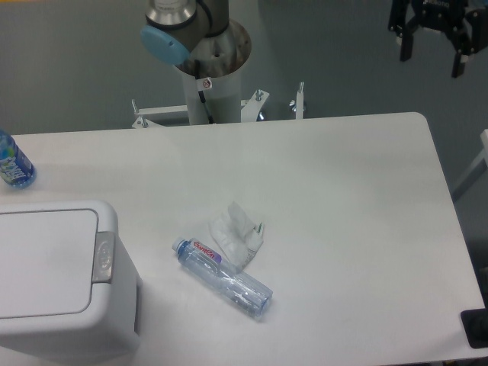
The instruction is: Open the trash can
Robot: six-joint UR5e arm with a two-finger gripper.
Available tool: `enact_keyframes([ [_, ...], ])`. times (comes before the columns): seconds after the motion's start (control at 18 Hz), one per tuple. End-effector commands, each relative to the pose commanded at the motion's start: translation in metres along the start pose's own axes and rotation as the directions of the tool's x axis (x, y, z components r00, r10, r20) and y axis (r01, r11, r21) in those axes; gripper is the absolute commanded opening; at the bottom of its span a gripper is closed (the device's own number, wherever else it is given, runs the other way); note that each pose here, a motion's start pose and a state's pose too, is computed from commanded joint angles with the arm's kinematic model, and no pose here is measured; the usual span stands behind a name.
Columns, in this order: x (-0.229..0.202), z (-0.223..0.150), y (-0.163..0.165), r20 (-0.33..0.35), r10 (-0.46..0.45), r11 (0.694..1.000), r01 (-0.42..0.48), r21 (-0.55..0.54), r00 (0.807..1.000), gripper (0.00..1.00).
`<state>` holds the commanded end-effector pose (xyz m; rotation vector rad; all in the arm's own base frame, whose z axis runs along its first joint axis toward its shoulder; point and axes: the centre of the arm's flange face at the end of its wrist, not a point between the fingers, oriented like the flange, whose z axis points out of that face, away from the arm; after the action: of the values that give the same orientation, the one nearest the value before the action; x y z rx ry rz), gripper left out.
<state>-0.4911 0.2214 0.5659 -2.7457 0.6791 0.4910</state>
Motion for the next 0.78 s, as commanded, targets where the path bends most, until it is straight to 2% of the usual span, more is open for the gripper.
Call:
enact_keyframes([
  [0.22,0.001,-0.001,-0.002,0.0,-0.001,1.0,0.001,-0.002,1.0,1.0],
  [0.28,0.001,-0.001,-0.004,0.0,-0.035,0.999,0.035,0.0,0.999,1.0],
  [0.33,0.001,0.0,-0.008,-0.002,-0.11,0.994,0.11,0.005,0.994,1.0],
  [0.44,0.001,-0.003,-0.026,0.001,-0.278,0.961,0.278,0.017,0.961,1.0],
  [0.5,0.0,-0.001,-0.037,0.003,-0.322,0.946,0.322,0.024,0.947,1.0],
  [0.61,-0.002,0.002,-0.058,0.03,-0.35,0.936,0.349,0.038,0.936,1.0],
  [0.78,0.002,0.006,-0.083,0.025,-0.383,0.923,0.381,0.052,0.923,1.0],
])
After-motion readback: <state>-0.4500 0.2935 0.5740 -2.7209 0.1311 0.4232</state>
